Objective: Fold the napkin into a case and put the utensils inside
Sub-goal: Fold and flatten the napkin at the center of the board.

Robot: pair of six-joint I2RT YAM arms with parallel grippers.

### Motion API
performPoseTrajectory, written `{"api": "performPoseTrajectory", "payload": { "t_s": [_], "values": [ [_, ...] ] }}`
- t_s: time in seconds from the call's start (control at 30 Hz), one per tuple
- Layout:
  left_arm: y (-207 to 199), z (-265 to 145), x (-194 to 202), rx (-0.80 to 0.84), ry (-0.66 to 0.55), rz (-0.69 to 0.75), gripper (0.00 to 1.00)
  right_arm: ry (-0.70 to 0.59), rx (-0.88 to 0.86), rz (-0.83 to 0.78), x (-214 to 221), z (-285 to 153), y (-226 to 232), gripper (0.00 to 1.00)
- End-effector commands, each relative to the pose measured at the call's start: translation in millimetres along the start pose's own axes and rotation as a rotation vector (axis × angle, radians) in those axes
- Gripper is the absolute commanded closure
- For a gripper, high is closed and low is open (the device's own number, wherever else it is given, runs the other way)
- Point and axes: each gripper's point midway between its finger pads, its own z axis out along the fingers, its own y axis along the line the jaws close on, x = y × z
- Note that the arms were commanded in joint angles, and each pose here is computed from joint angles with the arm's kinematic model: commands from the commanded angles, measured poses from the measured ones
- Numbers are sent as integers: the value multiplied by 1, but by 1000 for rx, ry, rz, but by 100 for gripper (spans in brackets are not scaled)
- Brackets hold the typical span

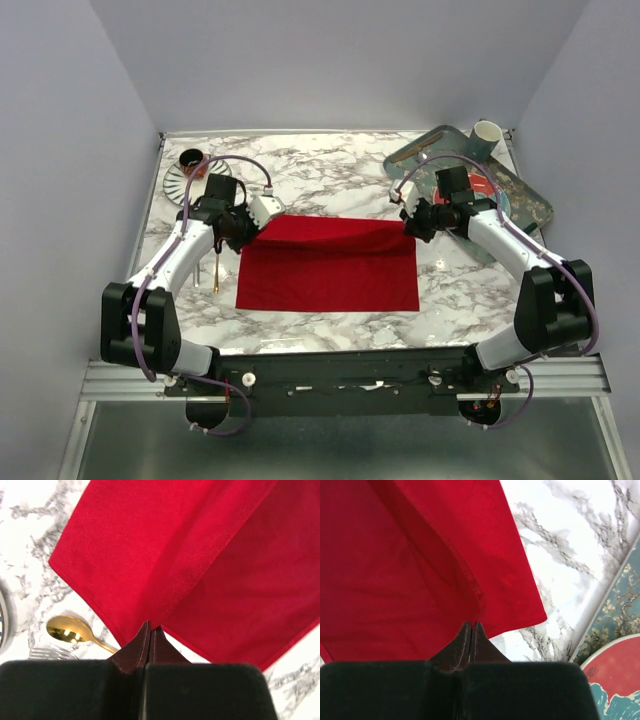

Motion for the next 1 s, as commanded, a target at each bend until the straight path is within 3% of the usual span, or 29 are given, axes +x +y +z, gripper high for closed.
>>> {"api": "performPoseTrajectory", "payload": {
  "t_s": [0.0, 0.57, 0.83, 0.97],
  "values": [
    [-13, -7, 15, 16, 9, 77, 100, 10, -72, -49, 11, -6, 23, 99],
    [-65, 14, 51, 75, 76, 82, 99, 66, -127, -144, 41, -7, 59, 99],
    [-68, 23, 66, 80, 120, 89, 85, 99, -191, -135, 52, 3, 83, 99],
    [-69, 28, 73, 83, 141, 87, 83, 123, -198, -131, 58, 6, 86, 99]
  ]
}}
